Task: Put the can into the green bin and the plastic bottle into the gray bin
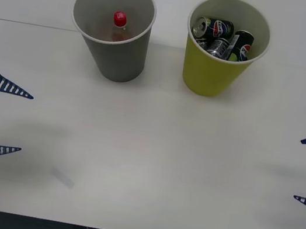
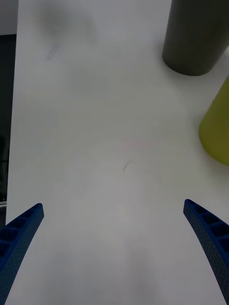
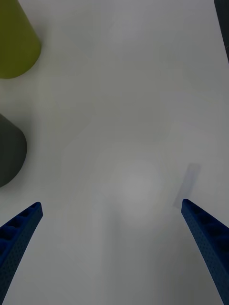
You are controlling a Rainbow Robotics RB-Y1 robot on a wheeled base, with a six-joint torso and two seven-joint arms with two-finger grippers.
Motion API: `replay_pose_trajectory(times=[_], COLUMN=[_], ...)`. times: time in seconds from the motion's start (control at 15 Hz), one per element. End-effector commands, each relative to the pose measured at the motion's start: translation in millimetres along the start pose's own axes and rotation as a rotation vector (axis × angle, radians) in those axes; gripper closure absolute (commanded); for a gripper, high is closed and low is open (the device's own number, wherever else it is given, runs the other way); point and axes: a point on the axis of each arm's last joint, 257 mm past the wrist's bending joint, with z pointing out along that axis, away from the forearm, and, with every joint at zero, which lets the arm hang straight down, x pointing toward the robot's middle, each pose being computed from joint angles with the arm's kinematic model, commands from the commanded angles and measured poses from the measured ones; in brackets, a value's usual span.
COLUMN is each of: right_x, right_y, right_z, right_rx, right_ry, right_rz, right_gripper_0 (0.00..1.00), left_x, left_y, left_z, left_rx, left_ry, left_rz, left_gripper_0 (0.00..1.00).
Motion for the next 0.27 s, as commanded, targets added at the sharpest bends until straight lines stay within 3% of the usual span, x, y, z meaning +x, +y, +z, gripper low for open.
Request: replay_pose_trajectory(times=[0.07, 0.27], right_x=[0.8, 0.8], right_y=[-3.0, -3.0], right_z=[-4.3, -4.3], right_rx=[0.012, 0.012], right_ry=[0.006, 0.006], right_rz=[0.002, 0.002], right_gripper_0=[0.0, 0.0], left_x=[0.0, 0.0], left_y=[0.0, 0.0], left_z=[0.0, 0.0], left_rx=[0.0, 0.0], left_ry=[0.0, 0.0], left_rz=[0.0, 0.0], left_gripper_0=[0.0, 0.0])
